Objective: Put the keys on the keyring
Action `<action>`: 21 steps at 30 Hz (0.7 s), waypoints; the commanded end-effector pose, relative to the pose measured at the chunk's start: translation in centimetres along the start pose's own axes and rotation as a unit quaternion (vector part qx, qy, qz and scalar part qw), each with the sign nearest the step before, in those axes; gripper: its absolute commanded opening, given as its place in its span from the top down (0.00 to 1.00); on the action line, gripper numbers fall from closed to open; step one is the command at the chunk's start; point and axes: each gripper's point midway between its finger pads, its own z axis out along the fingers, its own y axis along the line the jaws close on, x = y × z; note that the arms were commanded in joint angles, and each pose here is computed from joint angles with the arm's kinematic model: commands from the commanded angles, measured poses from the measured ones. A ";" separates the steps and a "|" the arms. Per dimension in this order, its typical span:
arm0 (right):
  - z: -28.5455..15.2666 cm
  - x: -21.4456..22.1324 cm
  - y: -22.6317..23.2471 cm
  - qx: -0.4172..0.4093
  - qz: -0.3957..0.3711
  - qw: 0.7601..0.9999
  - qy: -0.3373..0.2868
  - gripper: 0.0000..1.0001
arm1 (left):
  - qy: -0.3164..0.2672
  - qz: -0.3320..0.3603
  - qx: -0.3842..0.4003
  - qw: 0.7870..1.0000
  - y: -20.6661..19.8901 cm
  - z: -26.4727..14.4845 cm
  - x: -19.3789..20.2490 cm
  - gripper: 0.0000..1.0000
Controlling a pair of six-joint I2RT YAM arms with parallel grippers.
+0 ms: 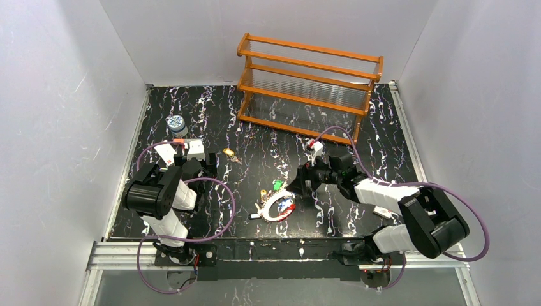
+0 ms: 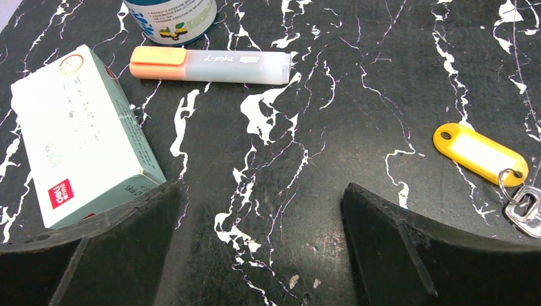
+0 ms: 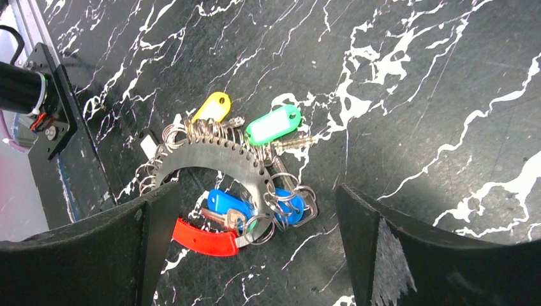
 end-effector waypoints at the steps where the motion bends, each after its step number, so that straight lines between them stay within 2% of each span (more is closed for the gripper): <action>1: 0.4 -3.1 -0.1 0.002 -0.034 0.999 -0.034 0.01 | -0.011 -0.010 -0.016 1.000 0.5 0.4 -0.8 0.02; 7: 0.0 -4.4 -0.4 0.019 -0.055 0.997 -0.055 0.01 | -0.012 -0.010 -0.016 1.000 0.6 0.3 -0.8 0.02; 10: -0.8 -5.6 -0.5 0.040 -0.071 0.994 -0.073 0.01 | -0.027 -0.017 -0.046 0.998 1.7 -0.2 -3.1 0.02; 11: -1.2 -6.0 -0.4 0.045 -0.078 0.993 -0.083 0.01 | -0.018 -0.021 -0.045 0.999 1.8 -0.5 -4.3 0.02; 16: -2.7 -7.7 -0.2 0.070 -0.076 0.986 -0.130 0.01 | 0.031 -0.158 -0.068 0.985 1.9 -1.9 -11.0 0.02; 20: -3.3 -7.9 -0.4 0.086 -0.045 0.985 -0.142 0.01 | 0.105 -0.167 -0.019 0.980 -0.1 -2.8 -12.2 0.02; 21: -3.4 -8.0 -0.6 0.094 -0.037 0.985 -0.143 0.01 | 0.136 -0.175 -0.016 0.975 -0.5 -3.2 -11.4 0.02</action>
